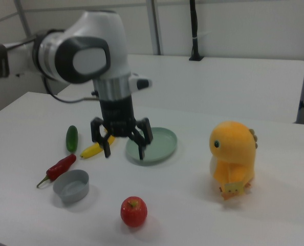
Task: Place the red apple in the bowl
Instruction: 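Move the gripper over the red apple and lower onto it, then close the gripper around the red apple and lift it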
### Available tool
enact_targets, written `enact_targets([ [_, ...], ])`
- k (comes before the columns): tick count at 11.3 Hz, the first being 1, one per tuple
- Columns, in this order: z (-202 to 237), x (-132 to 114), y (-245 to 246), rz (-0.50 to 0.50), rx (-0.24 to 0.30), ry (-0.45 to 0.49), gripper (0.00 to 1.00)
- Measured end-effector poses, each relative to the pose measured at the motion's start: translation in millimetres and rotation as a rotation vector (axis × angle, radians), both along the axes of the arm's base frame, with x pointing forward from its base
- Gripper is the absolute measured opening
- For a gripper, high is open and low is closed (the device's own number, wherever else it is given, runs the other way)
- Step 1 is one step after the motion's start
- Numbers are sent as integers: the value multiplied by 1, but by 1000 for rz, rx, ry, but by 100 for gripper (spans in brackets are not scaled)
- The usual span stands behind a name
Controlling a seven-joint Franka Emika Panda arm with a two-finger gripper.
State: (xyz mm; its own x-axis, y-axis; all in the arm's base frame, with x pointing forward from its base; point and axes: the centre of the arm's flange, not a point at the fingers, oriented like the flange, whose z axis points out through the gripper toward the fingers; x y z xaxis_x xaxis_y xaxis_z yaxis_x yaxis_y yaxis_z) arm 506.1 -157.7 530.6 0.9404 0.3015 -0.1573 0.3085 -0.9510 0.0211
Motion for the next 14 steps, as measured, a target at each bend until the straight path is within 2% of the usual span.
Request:
enact_targets([
  [4,-82,-11,-11,34,-46,6,100],
  [6,-121,-20,-9,52,-50,-6,100],
  [14,-208,-34,4,98,-45,-83,100],
])
